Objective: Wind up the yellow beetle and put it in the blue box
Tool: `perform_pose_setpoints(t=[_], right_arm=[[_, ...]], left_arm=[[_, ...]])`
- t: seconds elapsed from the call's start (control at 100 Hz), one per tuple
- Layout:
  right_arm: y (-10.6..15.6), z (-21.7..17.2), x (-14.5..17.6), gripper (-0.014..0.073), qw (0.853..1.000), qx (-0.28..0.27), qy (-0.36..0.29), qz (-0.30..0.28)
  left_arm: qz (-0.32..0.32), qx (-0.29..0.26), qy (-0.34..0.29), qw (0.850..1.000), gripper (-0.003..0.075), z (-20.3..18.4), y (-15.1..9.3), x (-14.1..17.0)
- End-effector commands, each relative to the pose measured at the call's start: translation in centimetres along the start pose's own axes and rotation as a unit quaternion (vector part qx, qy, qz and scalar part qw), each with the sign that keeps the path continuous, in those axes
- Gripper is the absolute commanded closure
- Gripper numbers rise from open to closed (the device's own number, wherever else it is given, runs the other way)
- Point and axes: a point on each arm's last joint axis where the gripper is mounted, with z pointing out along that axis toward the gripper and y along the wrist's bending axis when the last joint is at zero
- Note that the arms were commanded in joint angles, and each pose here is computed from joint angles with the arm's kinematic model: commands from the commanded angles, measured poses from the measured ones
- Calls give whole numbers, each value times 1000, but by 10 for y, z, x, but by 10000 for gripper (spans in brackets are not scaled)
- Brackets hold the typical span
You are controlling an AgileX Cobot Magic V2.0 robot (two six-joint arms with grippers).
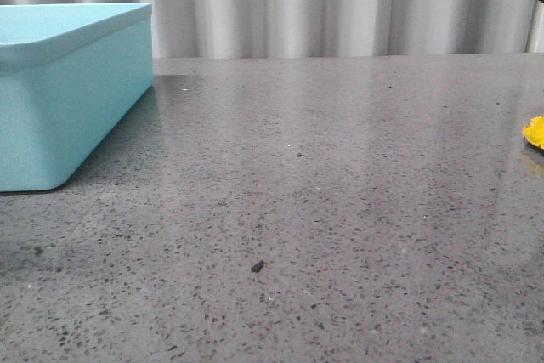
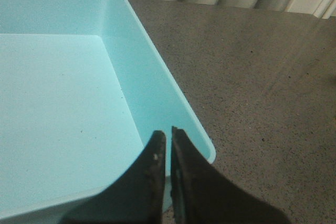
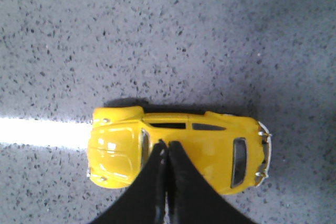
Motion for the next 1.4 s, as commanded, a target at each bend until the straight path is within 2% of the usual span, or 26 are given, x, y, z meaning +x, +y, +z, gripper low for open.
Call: perform_pose_setpoints(t=[0.0,0.23,0.56,0.76,0.91,1.01,1.11,1.28,1.39], right_arm=[[-1,-21,-6,636,997,13,-82,-2],[25,-107,13,636,968,2,-247,-42],[29,-181,62,636,928,2,-368,-51],[35,-193,96,636,907,-10,-416,-65],[39,-199,124,636,879,-18,-465,-105],[40,-206,140,636,860,-20,-494,-126],[38,-213,152,636,849,-16,-512,-129],[34,-222,167,636,830,0,-540,-139],[33,-228,177,636,809,5,-568,-153]], left_arm=[[-5,4,-44,999,741,-2,-4,-15],[-5,4,-43,999,741,-2,-4,-14],[-5,1,-53,999,741,-2,-3,-16],[-5,1,-53,999,741,-2,-3,-16],[-1,4,-60,998,741,-4,-5,-22],[38,9,-72,997,741,-9,-10,-32],[88,13,-93,992,741,-15,-16,-47],[134,14,-120,984,741,-18,-24,-71],[170,10,-122,978,741,-11,-27,-86]])
